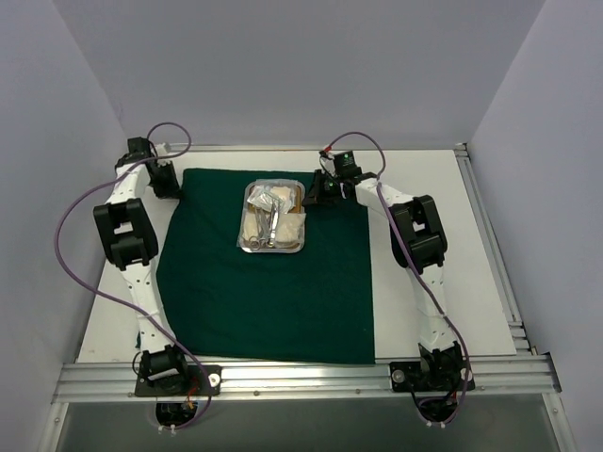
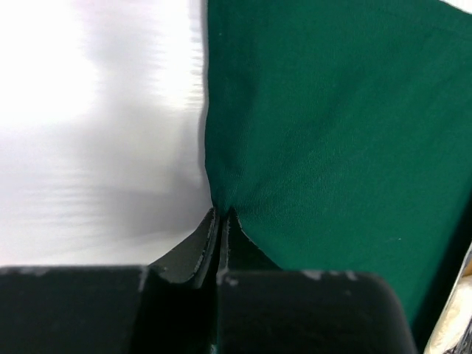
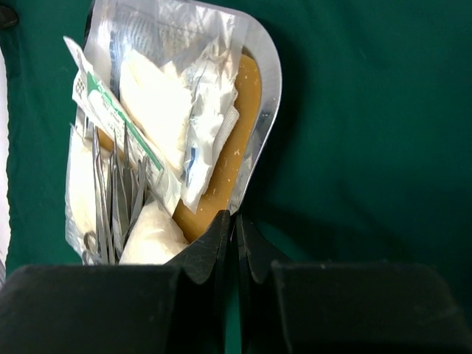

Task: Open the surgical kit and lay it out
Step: Move the container from the surgical kit.

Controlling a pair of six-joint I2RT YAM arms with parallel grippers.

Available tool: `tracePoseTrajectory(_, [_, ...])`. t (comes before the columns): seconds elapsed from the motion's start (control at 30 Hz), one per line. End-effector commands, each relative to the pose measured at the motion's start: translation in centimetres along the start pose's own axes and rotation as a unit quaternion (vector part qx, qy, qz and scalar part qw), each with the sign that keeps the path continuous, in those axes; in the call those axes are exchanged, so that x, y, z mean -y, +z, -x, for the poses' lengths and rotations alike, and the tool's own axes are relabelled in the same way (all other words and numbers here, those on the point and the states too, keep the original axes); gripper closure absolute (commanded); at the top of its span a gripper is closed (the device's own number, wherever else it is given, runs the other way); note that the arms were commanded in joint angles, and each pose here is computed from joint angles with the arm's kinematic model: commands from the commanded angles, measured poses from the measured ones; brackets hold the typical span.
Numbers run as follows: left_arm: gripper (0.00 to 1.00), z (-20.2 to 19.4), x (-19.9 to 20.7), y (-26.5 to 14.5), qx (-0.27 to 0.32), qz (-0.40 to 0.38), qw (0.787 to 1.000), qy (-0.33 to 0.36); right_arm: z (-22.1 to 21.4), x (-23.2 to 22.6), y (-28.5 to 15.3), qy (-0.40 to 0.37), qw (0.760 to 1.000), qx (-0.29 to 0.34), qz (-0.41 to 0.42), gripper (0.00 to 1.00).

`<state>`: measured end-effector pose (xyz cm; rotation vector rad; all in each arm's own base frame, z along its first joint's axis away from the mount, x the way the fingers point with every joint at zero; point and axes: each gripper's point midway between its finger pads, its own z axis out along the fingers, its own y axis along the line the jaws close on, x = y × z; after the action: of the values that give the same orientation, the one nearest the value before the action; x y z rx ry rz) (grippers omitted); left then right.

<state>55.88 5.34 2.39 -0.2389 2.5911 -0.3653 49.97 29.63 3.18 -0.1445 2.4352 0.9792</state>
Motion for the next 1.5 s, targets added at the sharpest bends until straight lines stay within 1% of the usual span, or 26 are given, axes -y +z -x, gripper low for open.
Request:
tracePoseTrajectory(0.0, [0.98, 3.0, -6.7, -2.9, 0.075, 0.065, 0.994, -0.055, 1.5, -1.3, -1.0, -0.028, 1.0, 0.007, 0.01, 1.0])
tracePoseTrajectory(0.07, [0.98, 2.8, -7.5, -3.2, 0.084, 0.069, 0.992, -0.065, 1.4, -1.2, -1.2, -0.029, 1.0, 0.006, 0.009, 1.0])
tracePoseTrajectory(0.13, [0.98, 3.3, -8.5, -4.4, 0.101, 0.076, 0.989, -0.075, 1.1, -1.3, -1.3, -0.03, 1.0, 0.002, 0.009, 1.0])
tracePoseTrajectory(0.3, [0.98, 3.5, -9.0, -4.5, 0.105, 0.059, 0.99, -0.074, 0.9, -2.0, -1.9, -0.042, 0.999, -0.001, 0.014, 1.0])
tracePoseTrajectory(0.33, [0.98, 3.6, -8.5, -4.3, 0.103, 0.047, 0.991, -0.068, 1.0, -2.0, -2.0, -0.047, 0.999, -0.001, 0.013, 1.0])
tracePoseTrajectory(0.37, [0.98, 2.9, -8.4, -3.5, 0.087, 0.04, 0.993, -0.067, 0.4, -1.7, -2.2, -0.041, 0.999, -0.013, 0.006, 1.0])
tracePoseTrajectory(0.43, [0.98, 3.8, -8.1, -3.6, 0.09, 0.037, 0.994, -0.047, 0.3, -1.4, -2.5, -0.045, 0.999, -0.016, 0.002, 1.0])
tracePoseTrajectory(0.5, [0.98, 3.1, -7.5, -2.4, 0.067, 0.035, 0.997, -0.034, -0.1, -0.7, -2.9, -0.044, 0.999, -0.023, -0.005, 1.0])
tracePoseTrajectory(0.53, [0.98, 4.1, -7.1, -2.6, 0.075, 0.034, 0.996, -0.018, -0.3, -0.4, -3.0, -0.042, 0.999, -0.025, -0.008, 1.0])
tracePoseTrajectory(0.6, [0.98, 3.6, -6.4, -1.6, 0.057, 0.028, 0.998, -0.008, -1.0, 0.6, -3.4, -0.04, 0.998, -0.037, -0.016, 1.0])
tracePoseTrajectory(0.63, [0.98, 4.5, -5.9, -1.9, 0.066, 0.027, 0.997, 0.004, -1.2, 0.9, -3.5, -0.039, 0.998, -0.039, -0.019, 1.0])
tracePoseTrajectory(0.67, [0.98, 4.2, -5.4, -1.1, 0.058, 0.021, 0.998, 0.01, -1.4, 1.2, -3.7, -0.04, 0.998, -0.042, -0.021, 1.0])
tracePoseTrajectory(0.77, [0.98, 5.3, -4.1, -1.1, 0.066, 0.016, 0.997, 0.022, -1.7, 2.3, -4.7, -0.035, 0.998, -0.044, -0.031, 1.0])
tracePoseTrajectory(0.8, [0.98, 5.2, -3.8, -0.7, 0.063, 0.015, 0.998, 0.025, -1.7, 2.4, -5.0, -0.037, 0.998, -0.044, -0.033, 1.0])
tracePoseTrajectory(0.97, [0.98, 6.2, -3.3, -1.3, 0.077, 0.016, 0.997, 0.014, -0.5, 3.7, -6.6, -0.038, 0.997, -0.035, -0.053, 1.0])
tracePoseTrajectory(1.03, [0.98, 5.9, -3.5, -1.3, 0.075, 0.02, 0.997, 0.011, 0.5, 4.1, -7.2, -0.041, 0.997, -0.026, -0.057, 1.0])
tracePoseTrajectory(1.27, [0.98, 5.9, -3.4, -1.7, 0.077, 0.023, 0.997, 0.02, 1.4, 5.0, -7.9, -0.035, 0.997, -0.019, -0.068, 1.0])
tracePoseTrajectory(1.3, [0.98, 5.8, -3.4, -1.6, 0.075, 0.023, 0.997, 0.02, 1.4, 5.0, -7.8, -0.032, 0.997, -0.017, -0.068, 0.98])
tracePoseTrajectory(1.4, [0.98, 5.7, -3.1, -1.7, 0.075, 0.02, 0.997, 0.021, 1.4, 4.3, -7.7, -0.017, 0.999, -0.003, -0.05, 0.84])
tracePoseTrajectory(1.43, [0.98, 5.6, -3.1, -1.7, 0.074, 0.018, 0.997, 0.02, 2.1, 3.8, -7.5, -0.019, 0.999, 0.016, -0.037, 0.82])
tracePoseTrajectory(1.47, [0.98, 5.7, -2.8, -1.8, 0.075, 0.016, 0.997, 0.022, 1.3, 3.8, -7.4, 0.007, 0.999, 0.015, -0.034, 0.8])
